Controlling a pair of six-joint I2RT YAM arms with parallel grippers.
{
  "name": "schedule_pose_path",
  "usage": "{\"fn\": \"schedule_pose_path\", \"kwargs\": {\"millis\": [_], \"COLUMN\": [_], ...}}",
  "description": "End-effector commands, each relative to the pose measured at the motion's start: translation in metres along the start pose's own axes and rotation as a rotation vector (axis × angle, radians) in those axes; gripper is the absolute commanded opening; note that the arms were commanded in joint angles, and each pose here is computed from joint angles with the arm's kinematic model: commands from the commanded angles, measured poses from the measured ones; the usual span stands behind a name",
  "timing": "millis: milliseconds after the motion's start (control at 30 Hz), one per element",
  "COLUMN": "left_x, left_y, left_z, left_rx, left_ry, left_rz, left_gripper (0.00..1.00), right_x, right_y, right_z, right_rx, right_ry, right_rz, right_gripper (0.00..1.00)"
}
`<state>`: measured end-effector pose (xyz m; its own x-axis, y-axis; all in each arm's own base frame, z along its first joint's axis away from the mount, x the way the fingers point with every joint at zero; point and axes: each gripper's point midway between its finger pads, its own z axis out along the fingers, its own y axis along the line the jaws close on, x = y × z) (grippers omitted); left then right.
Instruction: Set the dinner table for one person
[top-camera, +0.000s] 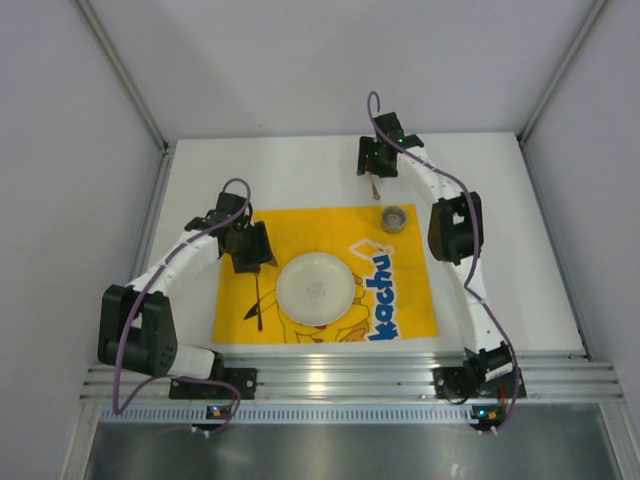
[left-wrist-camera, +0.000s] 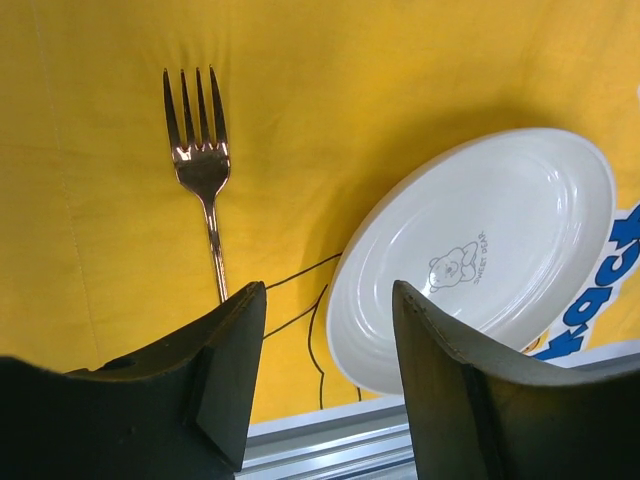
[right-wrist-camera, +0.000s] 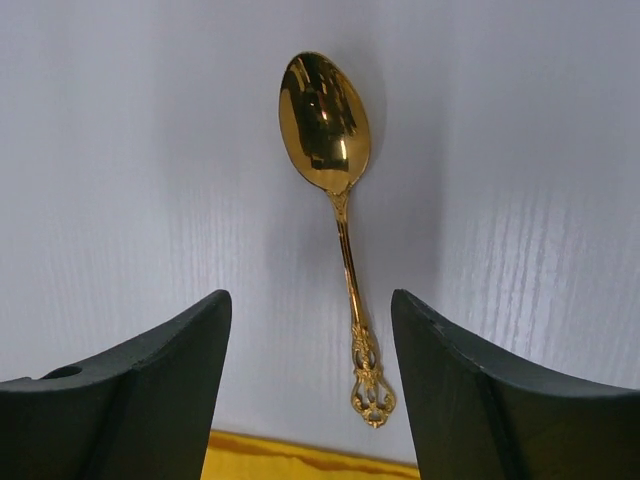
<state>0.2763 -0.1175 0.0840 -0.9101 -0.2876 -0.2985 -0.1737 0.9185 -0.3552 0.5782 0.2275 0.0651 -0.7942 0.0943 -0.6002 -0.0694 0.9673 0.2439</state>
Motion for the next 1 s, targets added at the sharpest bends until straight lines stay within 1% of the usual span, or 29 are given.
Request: {"fn": "schedule_pose_path", "kwargs": {"millis": [0, 100, 233, 267, 400, 633, 667, 733, 767, 833, 867, 967], "left_x": [0.000, -0.010, -0.014, -0.014, -0.010, -0.010, -0.011, -0.011, -0.011, -0.013, -0.014, -0.018], "left_y": [-0.003, -0.007, -0.006, -0.006, 0.004, 0.022, 0.023, 0.025, 0.025, 0.025, 0.026, 0.023], "left_z": [-0.004, -0.001, 0.008, 0.009, 0.012, 0.011, 0.011, 0.012, 0.012, 0.014, 0.014, 0.014], "left_rx": [0.012, 0.013, 0.004, 0.003, -0.016, -0.052, -0.053, -0.054, -0.053, -0.053, -0.053, -0.049], "left_ry": [0.021, 0.022, 0.043, 0.044, 0.053, 0.045, 0.046, 0.045, 0.045, 0.046, 0.048, 0.044], "left_rz": [0.049, 0.074, 0.096, 0.105, 0.112, 0.109, 0.106, 0.099, 0.097, 0.092, 0.089, 0.086], "left_gripper": [0.58, 0.58, 0.57, 0.56, 0.56, 0.55, 0.55, 0.55, 0.55, 0.55, 0.54, 0.54], "right_x": [-0.043, -0.032, -0.017, -0.015, 0.003, 0.004, 0.006, 0.007, 0.008, 0.013, 0.016, 0.026], "right_y": [0.028, 0.022, 0.008, 0.006, -0.009, -0.013, -0.012, -0.016, -0.016, -0.020, -0.021, -0.025], "right_z": [-0.007, 0.005, 0.015, 0.016, 0.026, 0.032, 0.033, 0.034, 0.034, 0.035, 0.035, 0.041], "right_rx": [0.024, 0.081, 0.137, 0.145, 0.197, 0.196, 0.192, 0.193, 0.196, 0.214, 0.226, 0.242], "right_ry": [-0.179, -0.170, -0.132, -0.124, -0.070, -0.069, -0.062, -0.054, -0.052, -0.032, -0.025, 0.006], "right_rz": [-0.027, -0.021, -0.006, 0.002, 0.011, 0.037, 0.038, 0.054, 0.059, 0.060, 0.054, 0.046], "right_gripper": [0.65, 0.57, 0.50, 0.46, 0.45, 0.43, 0.37, 0.31, 0.26, 0.19, 0.13, 0.07]}}
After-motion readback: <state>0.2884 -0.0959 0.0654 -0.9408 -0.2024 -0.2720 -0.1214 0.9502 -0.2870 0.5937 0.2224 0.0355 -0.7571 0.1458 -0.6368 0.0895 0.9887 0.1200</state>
